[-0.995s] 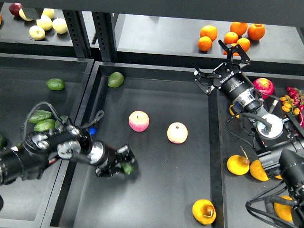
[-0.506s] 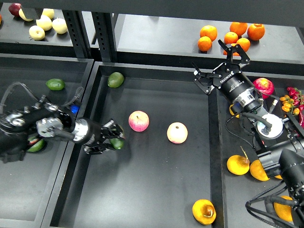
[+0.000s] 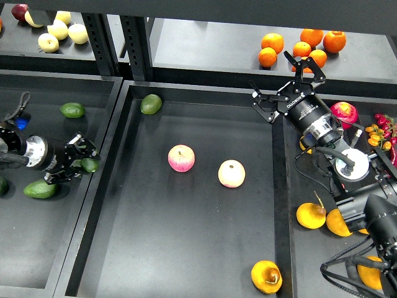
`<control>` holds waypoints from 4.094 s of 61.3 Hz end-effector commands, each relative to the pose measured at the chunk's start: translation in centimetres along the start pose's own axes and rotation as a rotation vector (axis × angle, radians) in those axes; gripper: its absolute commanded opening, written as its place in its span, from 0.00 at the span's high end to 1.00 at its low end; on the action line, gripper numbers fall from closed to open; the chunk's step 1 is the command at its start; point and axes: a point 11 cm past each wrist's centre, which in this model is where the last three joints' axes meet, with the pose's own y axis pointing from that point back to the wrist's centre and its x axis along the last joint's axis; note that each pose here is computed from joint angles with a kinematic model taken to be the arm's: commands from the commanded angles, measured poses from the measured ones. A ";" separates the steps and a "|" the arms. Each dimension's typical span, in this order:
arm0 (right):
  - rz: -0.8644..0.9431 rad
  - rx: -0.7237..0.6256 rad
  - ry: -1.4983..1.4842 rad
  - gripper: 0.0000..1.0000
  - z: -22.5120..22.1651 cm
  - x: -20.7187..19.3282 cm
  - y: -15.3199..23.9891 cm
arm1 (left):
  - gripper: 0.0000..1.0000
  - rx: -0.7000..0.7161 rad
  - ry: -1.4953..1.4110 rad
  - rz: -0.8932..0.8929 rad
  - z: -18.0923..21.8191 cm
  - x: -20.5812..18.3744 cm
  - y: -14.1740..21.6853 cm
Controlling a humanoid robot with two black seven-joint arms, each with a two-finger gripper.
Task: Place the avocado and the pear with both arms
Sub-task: 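Carry the avocado with the left gripper into the bin of avocados, then lower the avocado among the other avocados and open the left gripper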
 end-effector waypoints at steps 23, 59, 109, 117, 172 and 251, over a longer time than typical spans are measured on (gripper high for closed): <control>0.000 -0.003 0.001 0.00 0.1 0.0 0.0 | 0.89 0.035 0.048 0.070 -2.5 2.7 1.5; 0.000 -0.003 0.001 0.00 0.1 0.0 0.0 | 0.88 0.107 0.147 0.170 -6.8 6.1 2.8; -0.001 -0.020 0.007 0.00 0.5 -0.1 -0.1 | 0.85 0.225 0.282 0.251 -13.7 7.9 3.3; -0.001 -0.020 0.007 0.00 0.5 -0.1 -0.1 | 0.85 0.240 0.296 0.261 -14.4 8.1 3.3; 0.000 -0.022 0.007 0.00 0.6 0.0 0.0 | 0.82 0.309 0.322 0.236 -17.0 6.3 1.0; -0.005 -0.021 0.007 0.00 0.6 -0.1 0.0 | 0.54 0.349 0.313 0.176 -17.9 3.4 -1.8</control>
